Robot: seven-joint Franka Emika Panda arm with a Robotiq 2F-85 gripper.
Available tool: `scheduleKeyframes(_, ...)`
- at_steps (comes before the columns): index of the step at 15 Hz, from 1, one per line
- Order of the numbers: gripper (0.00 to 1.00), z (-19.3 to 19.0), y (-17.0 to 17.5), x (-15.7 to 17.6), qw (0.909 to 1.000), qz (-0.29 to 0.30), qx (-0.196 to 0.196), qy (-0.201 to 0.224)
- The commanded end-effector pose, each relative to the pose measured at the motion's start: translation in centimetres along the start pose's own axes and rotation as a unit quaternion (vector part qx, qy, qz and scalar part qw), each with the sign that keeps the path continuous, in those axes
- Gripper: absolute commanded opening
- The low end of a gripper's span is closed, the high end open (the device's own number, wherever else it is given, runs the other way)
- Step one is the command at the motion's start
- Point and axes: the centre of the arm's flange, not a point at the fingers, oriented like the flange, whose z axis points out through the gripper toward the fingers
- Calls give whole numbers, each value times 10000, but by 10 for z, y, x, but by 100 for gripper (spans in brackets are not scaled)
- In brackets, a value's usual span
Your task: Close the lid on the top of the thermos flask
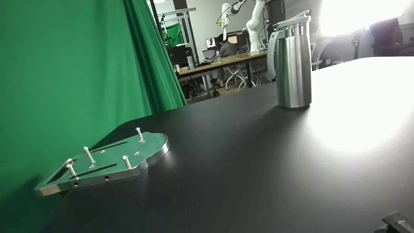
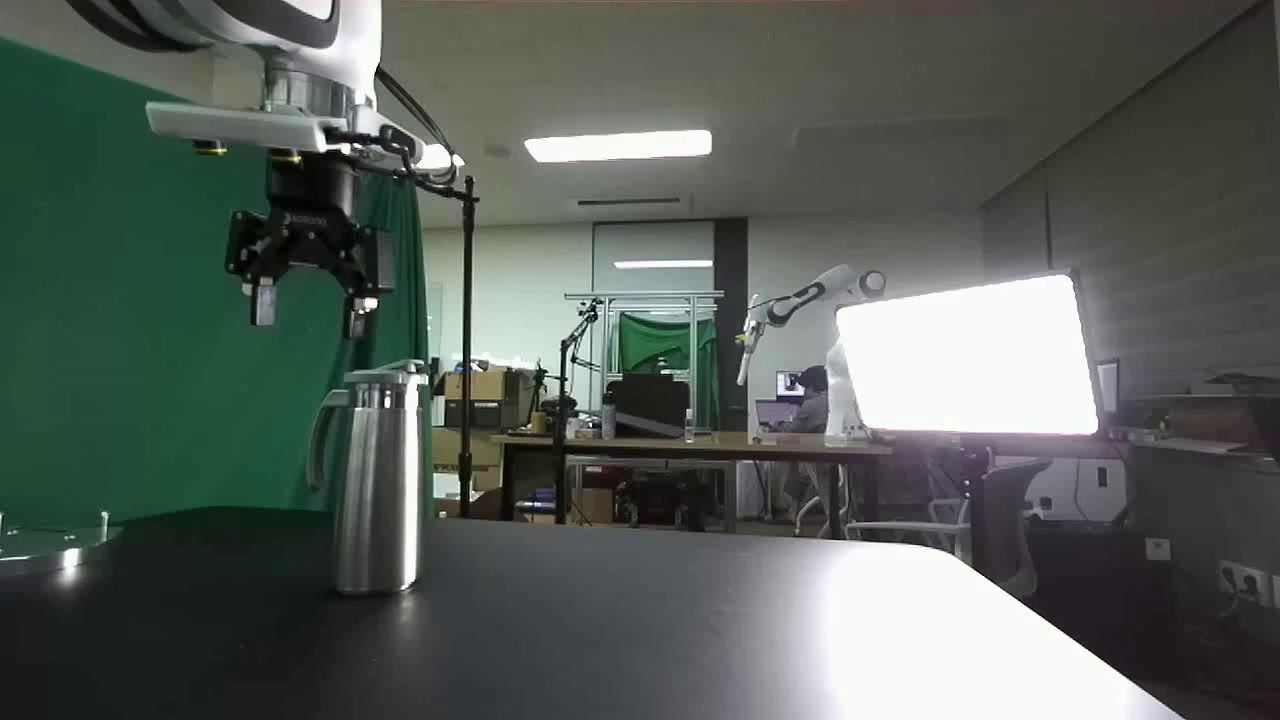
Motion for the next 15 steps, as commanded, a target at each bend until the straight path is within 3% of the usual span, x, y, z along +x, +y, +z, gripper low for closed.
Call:
scheduleKeyframes(1, 100, 0, 0, 0, 10000, 0, 0, -4)
scheduleKeyframes(10, 100, 0, 2, 2, 10000, -44, -17, -49)
scheduleKeyframes(15, 100, -18, 14, 39, 9998, -22, -210, -29)
